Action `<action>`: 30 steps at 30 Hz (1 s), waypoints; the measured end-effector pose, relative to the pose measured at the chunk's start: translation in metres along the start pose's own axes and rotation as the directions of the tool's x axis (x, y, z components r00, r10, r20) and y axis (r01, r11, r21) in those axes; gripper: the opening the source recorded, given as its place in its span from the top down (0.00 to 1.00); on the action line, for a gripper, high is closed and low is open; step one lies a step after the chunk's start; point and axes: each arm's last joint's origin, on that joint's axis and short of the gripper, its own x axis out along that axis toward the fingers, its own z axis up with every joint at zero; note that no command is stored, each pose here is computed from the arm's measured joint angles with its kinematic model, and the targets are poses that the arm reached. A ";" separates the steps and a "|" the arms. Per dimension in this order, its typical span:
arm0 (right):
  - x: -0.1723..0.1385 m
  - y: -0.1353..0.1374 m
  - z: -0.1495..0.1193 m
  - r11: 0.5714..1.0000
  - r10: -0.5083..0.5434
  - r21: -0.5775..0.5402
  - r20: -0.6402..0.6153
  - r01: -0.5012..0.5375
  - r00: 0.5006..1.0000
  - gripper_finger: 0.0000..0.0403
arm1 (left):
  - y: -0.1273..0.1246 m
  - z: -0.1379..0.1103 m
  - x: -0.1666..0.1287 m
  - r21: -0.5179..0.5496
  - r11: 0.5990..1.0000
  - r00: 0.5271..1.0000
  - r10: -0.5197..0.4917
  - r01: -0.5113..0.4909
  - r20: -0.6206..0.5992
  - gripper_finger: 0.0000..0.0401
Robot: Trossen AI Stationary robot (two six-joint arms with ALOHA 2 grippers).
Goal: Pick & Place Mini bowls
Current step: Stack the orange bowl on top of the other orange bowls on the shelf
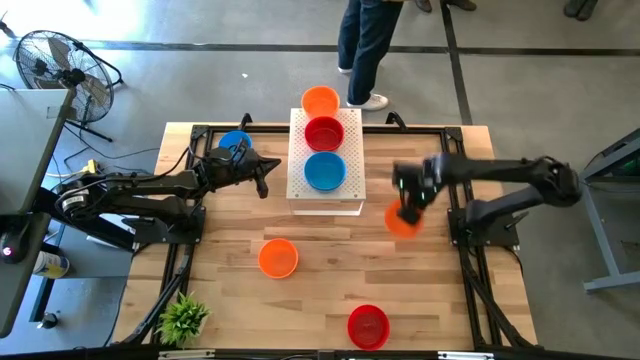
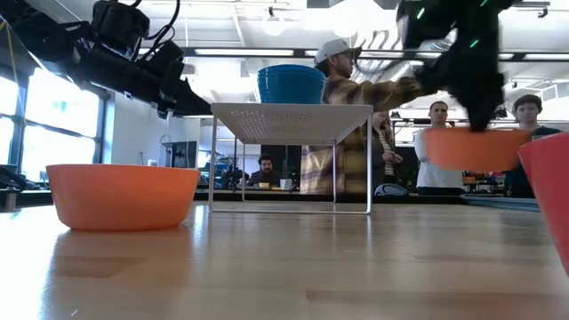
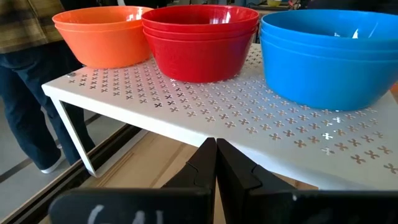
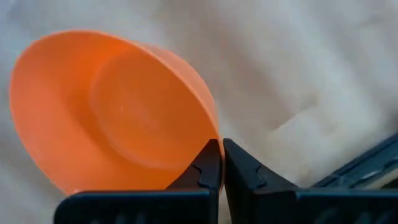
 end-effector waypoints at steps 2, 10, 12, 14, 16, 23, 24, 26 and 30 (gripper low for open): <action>0.001 -0.026 0.017 0.996 -0.016 0.086 0.054 0.011 0.998 1.00 | 0.000 -0.001 0.000 0.000 1.000 1.000 0.000 0.000 -0.005 0.99; 0.018 -0.118 0.052 0.929 -0.038 0.369 0.120 -0.009 0.992 1.00 | 0.000 -0.001 0.000 0.000 1.000 1.000 0.000 0.000 -0.005 0.99; 0.028 -0.135 0.056 0.911 -0.033 0.411 0.106 -0.014 0.994 1.00 | 0.000 0.000 0.000 0.000 1.000 1.000 0.000 0.000 -0.005 0.99; 0.037 -0.150 0.061 0.894 -0.022 0.447 0.103 -0.026 0.994 1.00 | 0.000 -0.001 0.000 0.000 1.000 1.000 0.000 0.000 -0.005 0.99; 0.046 -0.163 0.066 0.878 -0.001 0.475 0.126 -0.060 0.992 1.00 | 0.000 0.000 0.000 0.000 1.000 1.000 0.000 0.000 -0.005 0.99; 0.063 -0.192 0.075 0.818 -0.007 0.567 0.177 -0.096 0.984 1.00 | 0.000 -0.001 0.000 0.000 1.000 1.000 0.000 0.000 -0.012 0.99; 0.063 -0.193 0.076 0.815 -0.011 0.571 0.180 -0.096 0.984 1.00 | 0.000 -0.001 0.000 0.000 1.000 1.000 0.000 0.000 -0.012 0.99; 0.062 -0.194 0.080 0.810 -0.014 0.575 0.209 -0.111 0.978 1.00 | 0.000 -0.001 0.000 0.000 1.000 1.000 0.000 0.000 -0.011 0.99; 0.064 -0.196 0.080 0.803 -0.023 0.586 0.205 -0.104 0.978 0.98 | 0.000 -0.001 0.000 0.000 1.000 1.000 0.000 0.000 -0.012 0.99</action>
